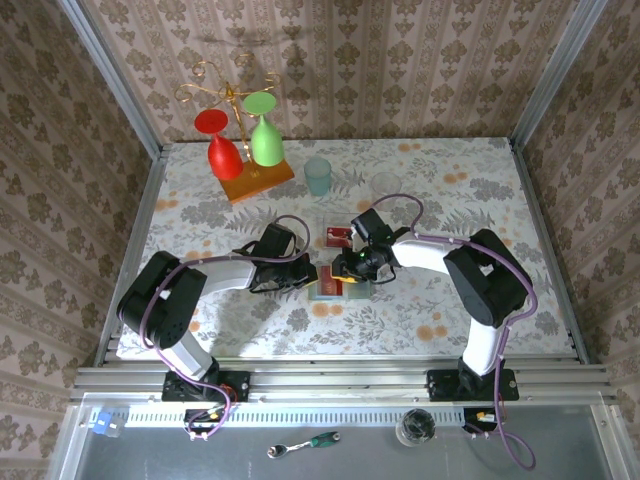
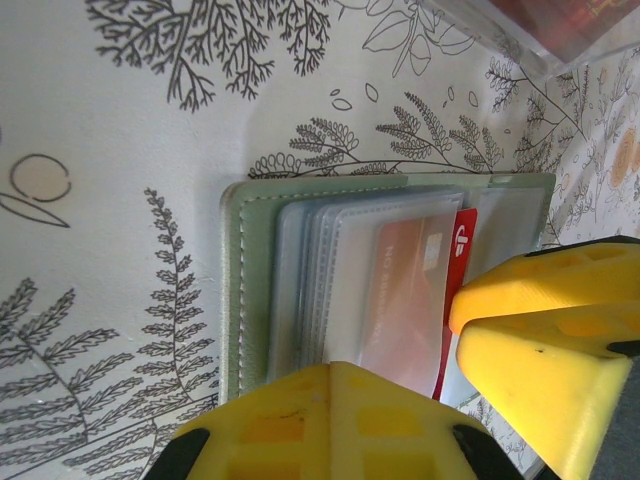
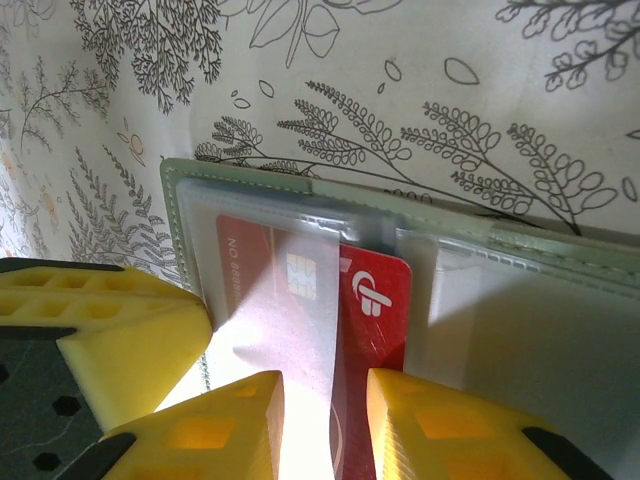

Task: Take the credit cards out of the card holder

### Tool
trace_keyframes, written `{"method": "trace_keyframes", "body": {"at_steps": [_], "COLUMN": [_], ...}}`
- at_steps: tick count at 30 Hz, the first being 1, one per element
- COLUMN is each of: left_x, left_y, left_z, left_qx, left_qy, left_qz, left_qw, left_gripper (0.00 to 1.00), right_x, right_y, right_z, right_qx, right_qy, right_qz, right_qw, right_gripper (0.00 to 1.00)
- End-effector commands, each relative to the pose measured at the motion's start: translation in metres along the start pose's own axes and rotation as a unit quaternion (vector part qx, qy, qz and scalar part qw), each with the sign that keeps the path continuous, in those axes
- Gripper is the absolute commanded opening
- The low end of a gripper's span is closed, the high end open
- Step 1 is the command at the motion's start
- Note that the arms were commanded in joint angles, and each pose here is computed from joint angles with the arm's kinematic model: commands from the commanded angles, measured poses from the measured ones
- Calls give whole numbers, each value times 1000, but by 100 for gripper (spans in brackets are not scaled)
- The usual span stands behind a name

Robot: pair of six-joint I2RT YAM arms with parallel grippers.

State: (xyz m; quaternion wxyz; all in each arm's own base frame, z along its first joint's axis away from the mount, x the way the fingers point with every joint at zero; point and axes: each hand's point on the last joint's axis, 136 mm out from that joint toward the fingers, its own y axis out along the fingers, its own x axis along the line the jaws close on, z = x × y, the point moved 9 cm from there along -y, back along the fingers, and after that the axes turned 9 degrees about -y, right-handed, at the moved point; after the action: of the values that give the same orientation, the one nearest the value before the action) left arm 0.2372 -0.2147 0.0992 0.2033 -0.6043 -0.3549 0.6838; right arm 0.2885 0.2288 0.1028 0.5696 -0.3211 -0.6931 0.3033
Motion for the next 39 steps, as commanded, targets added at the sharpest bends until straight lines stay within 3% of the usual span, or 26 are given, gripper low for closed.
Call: {"method": "trace_keyframes", "body": {"at_steps": [1, 15, 39], "left_x": [9, -21, 1], "left_y": [-1, -5, 10], "left_z": [1, -1, 7], "left_qx": [4, 8, 29], "left_qy": [-3, 24, 15], "left_qz": [-17, 6, -46], "left_qw": [1000, 1000, 998], "left_gripper": [0, 0, 0], "right_x": [9, 10, -11], "right_y": [-12, -26, -4], "right_z": [-1, 3, 9], "right_qx": [-10, -18, 13], "right_qy": [-15, -10, 15], "right_qz": [3, 2, 3], "right_qw": [1000, 1000, 1000], "right_gripper": [31, 31, 32]}}
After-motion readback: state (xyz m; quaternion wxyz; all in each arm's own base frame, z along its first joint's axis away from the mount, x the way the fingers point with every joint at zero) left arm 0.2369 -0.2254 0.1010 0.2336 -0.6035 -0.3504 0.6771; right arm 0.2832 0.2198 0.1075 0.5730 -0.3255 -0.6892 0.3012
